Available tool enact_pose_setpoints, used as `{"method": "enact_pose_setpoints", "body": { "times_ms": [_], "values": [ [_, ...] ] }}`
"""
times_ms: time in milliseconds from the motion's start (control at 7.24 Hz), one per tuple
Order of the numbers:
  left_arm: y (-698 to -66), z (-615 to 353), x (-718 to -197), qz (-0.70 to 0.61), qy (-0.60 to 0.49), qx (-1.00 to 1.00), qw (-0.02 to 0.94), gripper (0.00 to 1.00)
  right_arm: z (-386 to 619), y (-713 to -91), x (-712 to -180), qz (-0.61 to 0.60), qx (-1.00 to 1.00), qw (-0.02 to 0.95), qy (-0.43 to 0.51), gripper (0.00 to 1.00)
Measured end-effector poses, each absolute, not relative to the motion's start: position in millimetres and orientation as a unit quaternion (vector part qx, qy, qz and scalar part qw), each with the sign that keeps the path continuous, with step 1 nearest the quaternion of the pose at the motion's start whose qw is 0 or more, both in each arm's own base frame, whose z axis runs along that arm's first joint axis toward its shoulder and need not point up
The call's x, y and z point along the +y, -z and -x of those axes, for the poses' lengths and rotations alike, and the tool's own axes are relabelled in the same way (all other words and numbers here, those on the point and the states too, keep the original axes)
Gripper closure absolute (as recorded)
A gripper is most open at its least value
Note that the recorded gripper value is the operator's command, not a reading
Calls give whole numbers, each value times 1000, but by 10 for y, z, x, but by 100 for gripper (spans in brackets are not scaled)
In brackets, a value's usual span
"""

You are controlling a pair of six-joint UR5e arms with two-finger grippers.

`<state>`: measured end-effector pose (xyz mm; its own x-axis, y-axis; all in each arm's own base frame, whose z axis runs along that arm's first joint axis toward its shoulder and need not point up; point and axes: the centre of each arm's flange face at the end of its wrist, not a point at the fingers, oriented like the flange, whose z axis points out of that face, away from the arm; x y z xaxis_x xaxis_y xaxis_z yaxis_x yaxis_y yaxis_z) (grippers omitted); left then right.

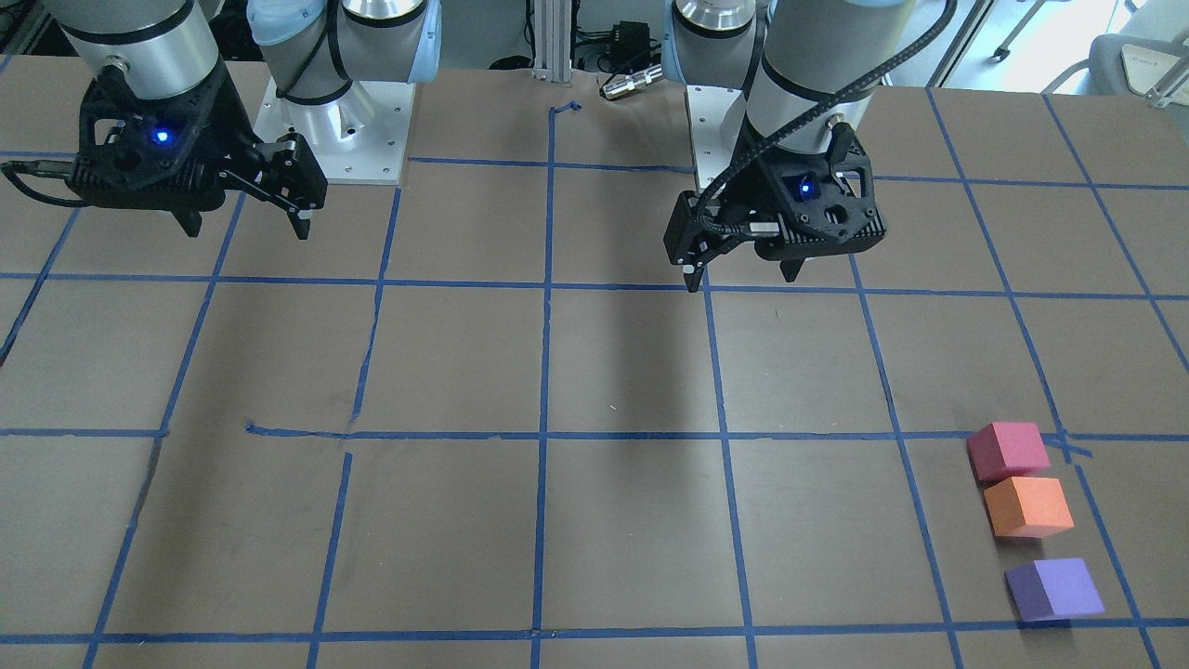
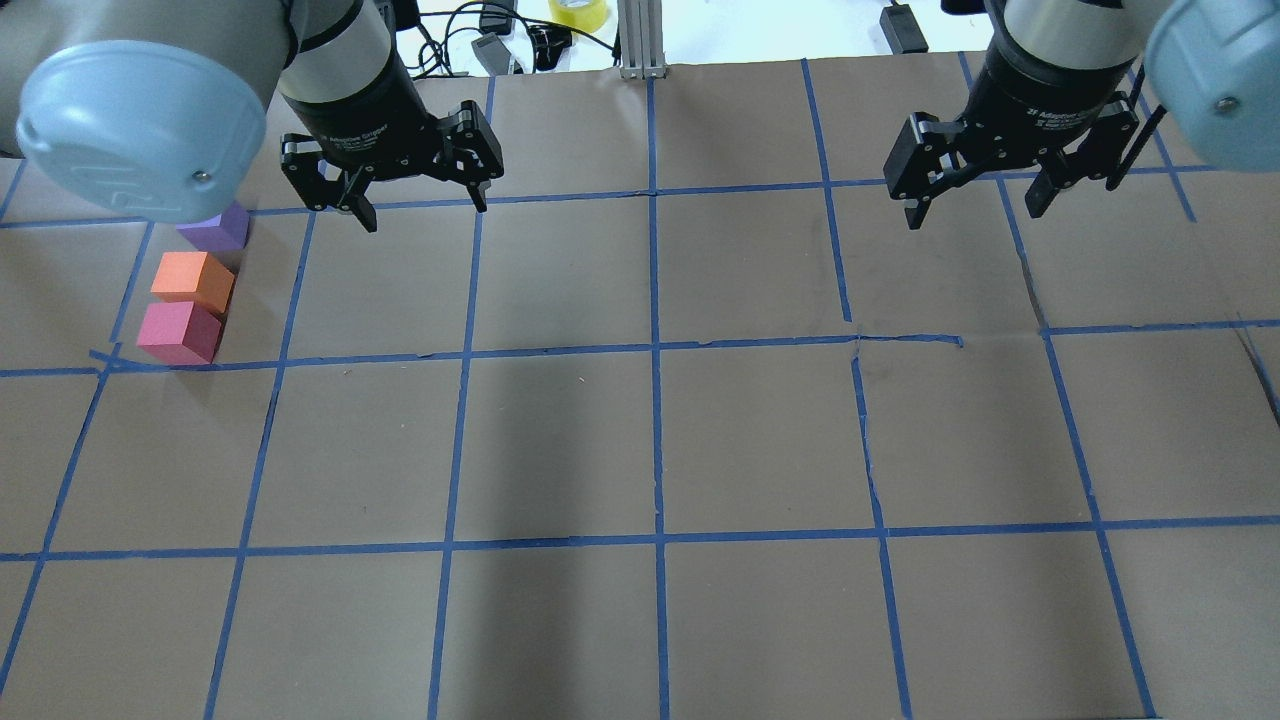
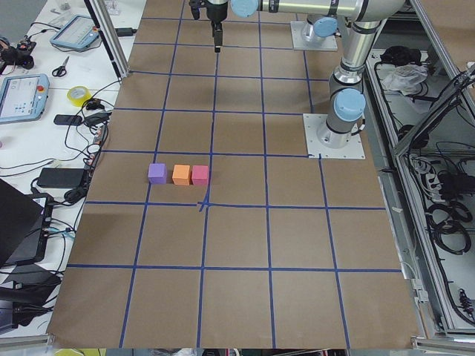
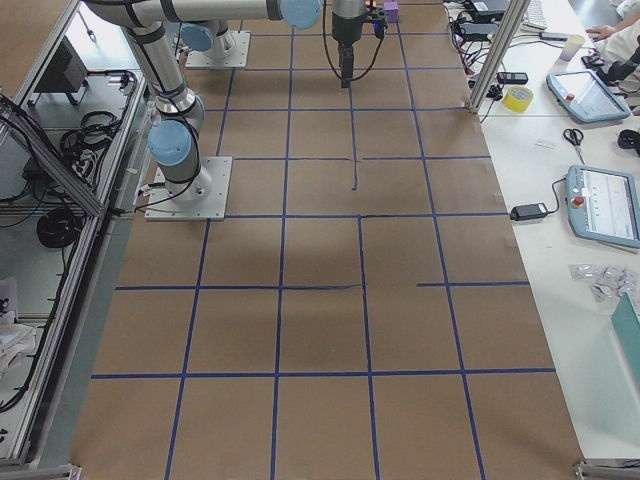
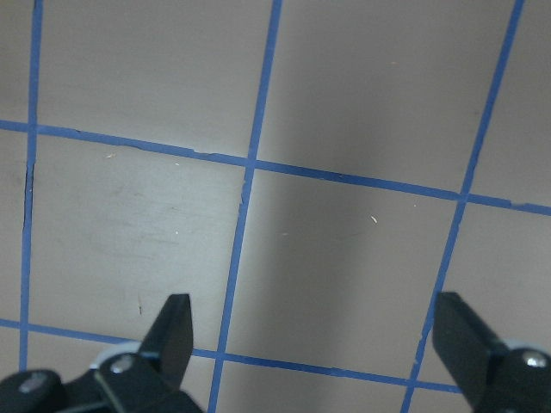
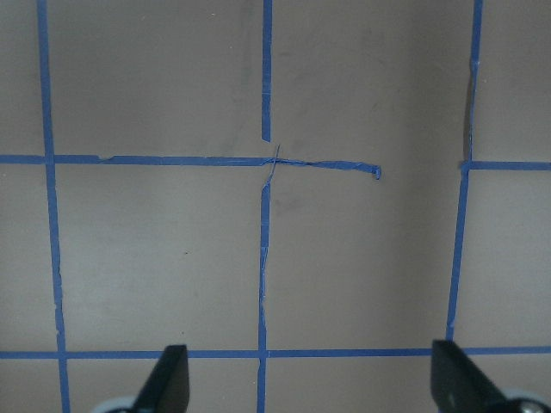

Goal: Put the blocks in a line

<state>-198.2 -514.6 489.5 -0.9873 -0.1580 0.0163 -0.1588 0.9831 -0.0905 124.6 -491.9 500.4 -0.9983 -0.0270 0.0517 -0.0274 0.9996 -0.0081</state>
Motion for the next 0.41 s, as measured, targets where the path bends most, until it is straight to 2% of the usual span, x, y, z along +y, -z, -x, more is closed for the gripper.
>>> {"method": "enact_pose_setpoints", "body": {
  "times_ms": [414],
  "values": [
    [-4989,1840,-5202,-72,-52,-996,5,0,-1246,-5005,-4921,-14,-1000,26,-5,0]
  ]
}}
